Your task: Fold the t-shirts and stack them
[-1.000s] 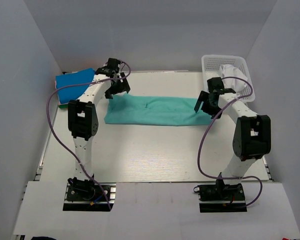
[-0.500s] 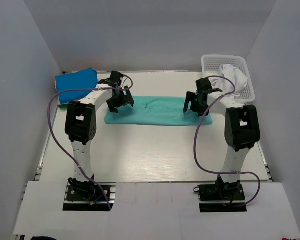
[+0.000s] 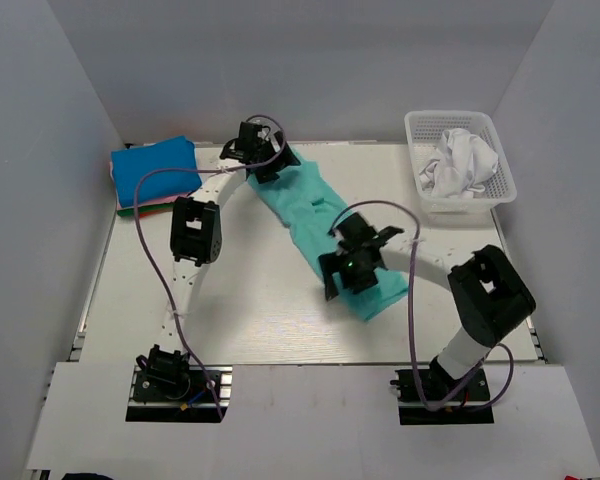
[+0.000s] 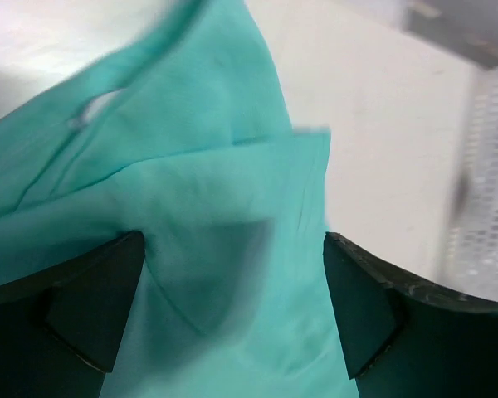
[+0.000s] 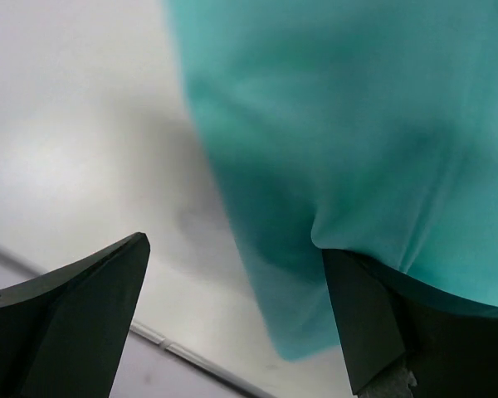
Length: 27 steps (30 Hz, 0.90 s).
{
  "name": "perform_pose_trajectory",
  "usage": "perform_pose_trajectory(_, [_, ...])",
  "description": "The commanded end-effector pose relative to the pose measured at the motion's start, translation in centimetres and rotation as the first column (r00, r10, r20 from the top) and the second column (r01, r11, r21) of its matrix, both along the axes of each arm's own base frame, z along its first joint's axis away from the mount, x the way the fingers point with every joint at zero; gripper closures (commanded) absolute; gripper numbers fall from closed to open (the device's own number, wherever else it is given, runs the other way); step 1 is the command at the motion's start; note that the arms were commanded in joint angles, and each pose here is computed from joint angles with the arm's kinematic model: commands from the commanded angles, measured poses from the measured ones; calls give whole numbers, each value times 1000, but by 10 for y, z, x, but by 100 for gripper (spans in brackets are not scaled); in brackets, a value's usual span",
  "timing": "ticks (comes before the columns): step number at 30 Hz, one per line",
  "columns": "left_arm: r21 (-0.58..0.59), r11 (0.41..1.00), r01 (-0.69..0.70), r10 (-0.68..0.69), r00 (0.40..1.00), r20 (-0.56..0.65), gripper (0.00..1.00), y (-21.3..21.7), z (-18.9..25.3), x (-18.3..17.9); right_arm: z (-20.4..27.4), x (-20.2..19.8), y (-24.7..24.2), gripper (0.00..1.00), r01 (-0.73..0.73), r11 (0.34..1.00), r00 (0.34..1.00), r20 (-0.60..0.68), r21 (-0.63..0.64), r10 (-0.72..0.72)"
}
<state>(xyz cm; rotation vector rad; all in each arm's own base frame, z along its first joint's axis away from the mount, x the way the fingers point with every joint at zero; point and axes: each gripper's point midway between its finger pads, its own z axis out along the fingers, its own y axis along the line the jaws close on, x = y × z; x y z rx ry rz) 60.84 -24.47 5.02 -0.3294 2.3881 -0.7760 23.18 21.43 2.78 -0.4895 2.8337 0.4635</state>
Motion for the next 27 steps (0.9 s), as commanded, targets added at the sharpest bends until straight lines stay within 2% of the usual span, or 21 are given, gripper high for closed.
perform_pose_trajectory(1, [-142, 987, 81, -81, 997, 0, 0, -65, -36, -3, 13, -78, 55, 10, -254, 958, 958, -104, 130, 268])
perform_pose_trajectory(2, [-175, 980, 96, -96, 995, 12, 0, -78, -38, -4, 17, -91, 70, 10, -316, 930, 933, -116, 185, 340])
perform_pose_trajectory(3, [-195, 977, 88, -89, 996, 6, 0, -85, -47, -5, 33, -87, 91, 10, -374, 901, 917, -61, 221, 395])
perform_pose_trajectory(4, [-226, 972, 69, -61, 997, 40, 0, -88, -43, 5, 24, -110, 105, 10, -459, 864, 871, -87, 207, 484])
perform_pose_trajectory(6, [-234, 971, 38, -21, 997, 75, 0, -87, -44, 17, 35, -105, 125, 10, -555, 812, 824, -16, 179, 566])
perform_pose_trajectory(7, [-256, 966, 44, -14, 993, 118, 0, -90, -41, 24, 32, -120, 138, 10, -609, 773, 782, -31, 178, 623])
perform_pose_trajectory(10, [-295, 951, 93, -28, 976, 216, 0, -98, -17, 35, 37, -120, 160, 10, -696, 700, 712, 26, 161, 702])
perform_pose_trajectory(12, [-278, 956, 94, -22, 968, 252, 0, -96, -12, 40, 40, -127, 167, 10, -731, 661, 674, 31, 172, 738])
perform_pose_trajectory(15, [-247, 966, 75, 2, 954, 299, 0, -91, 8, 48, 65, -119, 186, 10, -778, 603, 627, 152, 176, 764])
perform_pose_trajectory(17, [-254, 965, 71, 15, 947, 322, 0, -84, 27, 53, 89, -106, 189, 10, -770, 617, 637, 248, 165, 730])
perform_pose_trajectory(19, [-264, 961, 83, 29, 919, 392, 0, -78, 77, 58, 94, -85, 184, 10, -729, 679, 668, 311, 89, 676])
perform_pose_trajectory(21, [-235, 963, 128, -4, 885, 465, 0, -77, 118, 54, 110, -77, 177, 10, -678, 731, 702, 368, 83, 609])
perform_pose_trajectory(22, [-225, 961, 161, -30, 869, 494, 0, -79, 138, 49, 121, -72, 172, 10, -625, 775, 740, 389, 94, 549])
perform_pose_trajectory(23, [-218, 956, 197, -50, 840, 541, 0, -78, 184, 37, 121, -71, 164, 10, -595, 796, 762, 394, 112, 514])
perform_pose_trajectory(25, [-177, 953, 244, -103, 815, 570, 0, -76, 216, 19, 137, -60, 155, 10, -482, 862, 818, 433, 159, 378])
perform_pose_trajectory(26, [-162, 948, 274, -118, 777, 618, 0, -71, 265, -1, 127, -63, 142, 10, -459, 873, 829, 433, 165, 354])
perform_pose_trajectory(27, [-121, 953, 277, -147, 773, 617, 0, -66, 268, -11, 141, -55, 134, 10, -418, 886, 838, 461, 201, 291])
